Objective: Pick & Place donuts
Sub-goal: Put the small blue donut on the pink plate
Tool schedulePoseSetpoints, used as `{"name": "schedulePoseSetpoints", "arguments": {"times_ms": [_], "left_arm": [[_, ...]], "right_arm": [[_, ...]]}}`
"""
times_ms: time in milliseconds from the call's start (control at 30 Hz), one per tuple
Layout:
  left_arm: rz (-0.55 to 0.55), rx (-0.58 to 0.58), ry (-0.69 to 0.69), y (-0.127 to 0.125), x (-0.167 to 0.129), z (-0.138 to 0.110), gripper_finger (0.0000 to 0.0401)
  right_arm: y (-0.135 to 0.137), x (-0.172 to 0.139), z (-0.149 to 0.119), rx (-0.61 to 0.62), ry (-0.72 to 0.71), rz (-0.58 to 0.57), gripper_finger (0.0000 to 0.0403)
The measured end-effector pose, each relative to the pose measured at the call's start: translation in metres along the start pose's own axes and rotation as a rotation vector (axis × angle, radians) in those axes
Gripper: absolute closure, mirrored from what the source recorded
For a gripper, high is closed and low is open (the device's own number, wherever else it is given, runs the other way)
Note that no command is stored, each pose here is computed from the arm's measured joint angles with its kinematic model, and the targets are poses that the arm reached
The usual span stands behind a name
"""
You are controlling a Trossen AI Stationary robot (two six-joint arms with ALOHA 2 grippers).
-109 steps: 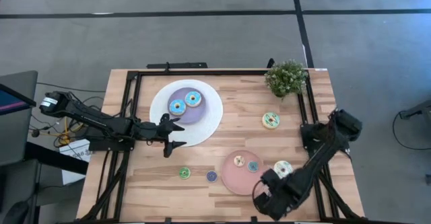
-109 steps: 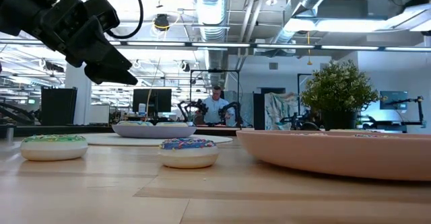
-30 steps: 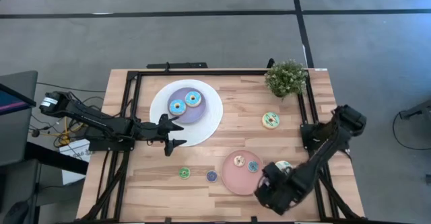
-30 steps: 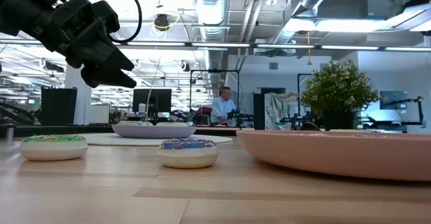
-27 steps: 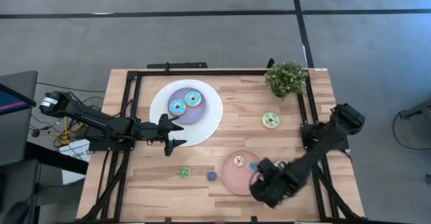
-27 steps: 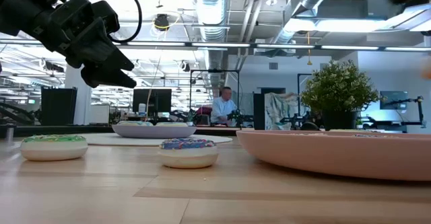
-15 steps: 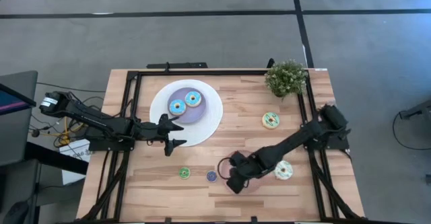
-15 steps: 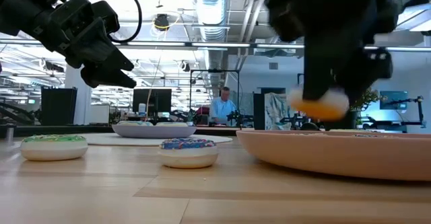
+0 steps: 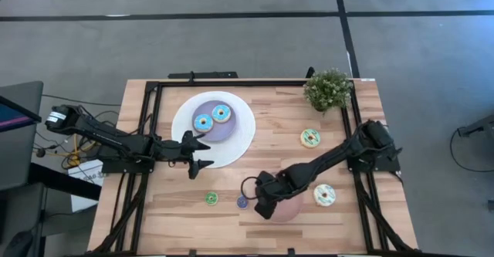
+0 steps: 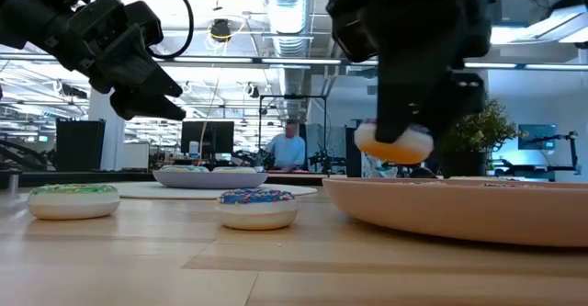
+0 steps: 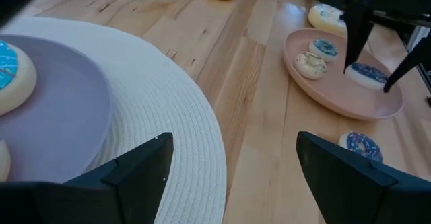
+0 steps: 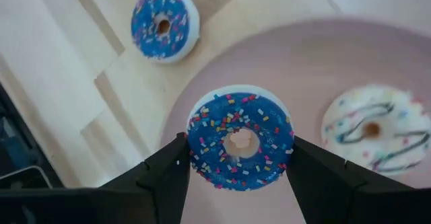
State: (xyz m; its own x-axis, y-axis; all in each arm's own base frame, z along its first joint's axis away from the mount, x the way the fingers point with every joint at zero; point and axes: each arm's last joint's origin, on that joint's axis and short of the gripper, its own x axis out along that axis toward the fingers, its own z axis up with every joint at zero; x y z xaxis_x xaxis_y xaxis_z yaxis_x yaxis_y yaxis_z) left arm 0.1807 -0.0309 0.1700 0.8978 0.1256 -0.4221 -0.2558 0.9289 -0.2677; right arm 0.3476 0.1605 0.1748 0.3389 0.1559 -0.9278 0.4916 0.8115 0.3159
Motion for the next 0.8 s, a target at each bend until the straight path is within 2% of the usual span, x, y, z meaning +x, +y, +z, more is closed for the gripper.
{"name": "schedulePoseSetpoints", "arguments": {"times_ms": [433,800], "left_arm": [[0.004,0.002,0.005,0.000,0.000,-0.001,0.0092],[0.004,0.002,0.006,0.000,0.000,-0.001,0.0092]], "right_arm": [[-0.003,0.012,0.004,-0.030,0.024,0.005,0.0181],[-0.004,0.012,0.003,-0.029,0.034,-0.011,0.0130]]}}
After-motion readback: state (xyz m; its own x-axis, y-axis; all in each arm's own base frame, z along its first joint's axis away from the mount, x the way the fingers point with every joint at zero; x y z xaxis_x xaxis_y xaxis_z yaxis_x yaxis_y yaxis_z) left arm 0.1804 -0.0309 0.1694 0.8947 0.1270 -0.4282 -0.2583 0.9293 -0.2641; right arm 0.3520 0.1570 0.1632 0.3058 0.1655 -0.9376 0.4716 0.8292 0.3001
